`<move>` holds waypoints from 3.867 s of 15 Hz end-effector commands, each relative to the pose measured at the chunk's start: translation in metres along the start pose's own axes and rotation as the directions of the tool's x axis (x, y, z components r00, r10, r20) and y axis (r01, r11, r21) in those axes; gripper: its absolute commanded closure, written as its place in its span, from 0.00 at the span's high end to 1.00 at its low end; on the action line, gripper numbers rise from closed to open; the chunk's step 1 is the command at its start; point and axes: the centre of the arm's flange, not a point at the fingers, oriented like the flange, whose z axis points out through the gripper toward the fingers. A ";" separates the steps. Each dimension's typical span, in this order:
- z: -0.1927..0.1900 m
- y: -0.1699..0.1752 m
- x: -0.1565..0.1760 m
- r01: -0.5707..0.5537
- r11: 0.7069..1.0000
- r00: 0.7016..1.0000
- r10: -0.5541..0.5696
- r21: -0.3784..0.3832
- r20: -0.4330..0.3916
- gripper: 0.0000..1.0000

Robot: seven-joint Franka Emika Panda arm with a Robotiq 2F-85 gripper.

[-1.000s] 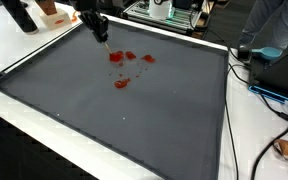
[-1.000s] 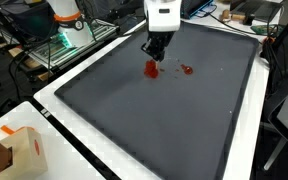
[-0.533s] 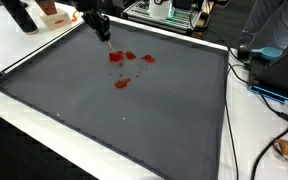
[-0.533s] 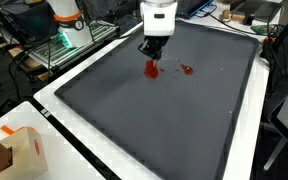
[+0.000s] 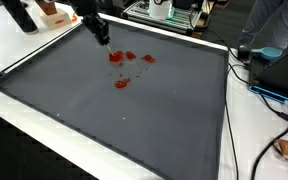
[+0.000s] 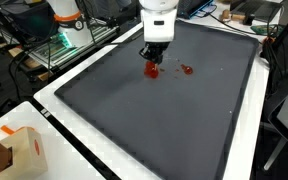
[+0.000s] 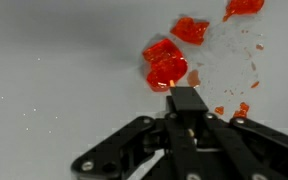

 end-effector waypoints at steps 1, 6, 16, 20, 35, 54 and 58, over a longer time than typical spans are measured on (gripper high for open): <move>0.016 0.006 0.002 -0.012 1.000 0.999 0.012 -0.003 -0.036 0.03; 0.028 0.008 0.003 -0.023 1.000 1.000 0.023 -0.007 0.016 0.03; 0.031 0.009 0.004 -0.039 0.999 0.998 0.040 -0.006 0.042 0.03; 0.016 0.011 0.003 -0.046 0.999 0.998 0.046 -0.004 0.037 0.03; -0.092 0.008 -0.005 -0.018 0.999 0.997 0.021 0.032 -0.071 0.03; -0.152 -0.007 -0.029 0.037 0.999 0.994 -0.033 0.029 -0.106 0.12; -0.153 -0.008 -0.030 0.043 0.999 0.993 -0.039 0.029 -0.108 0.12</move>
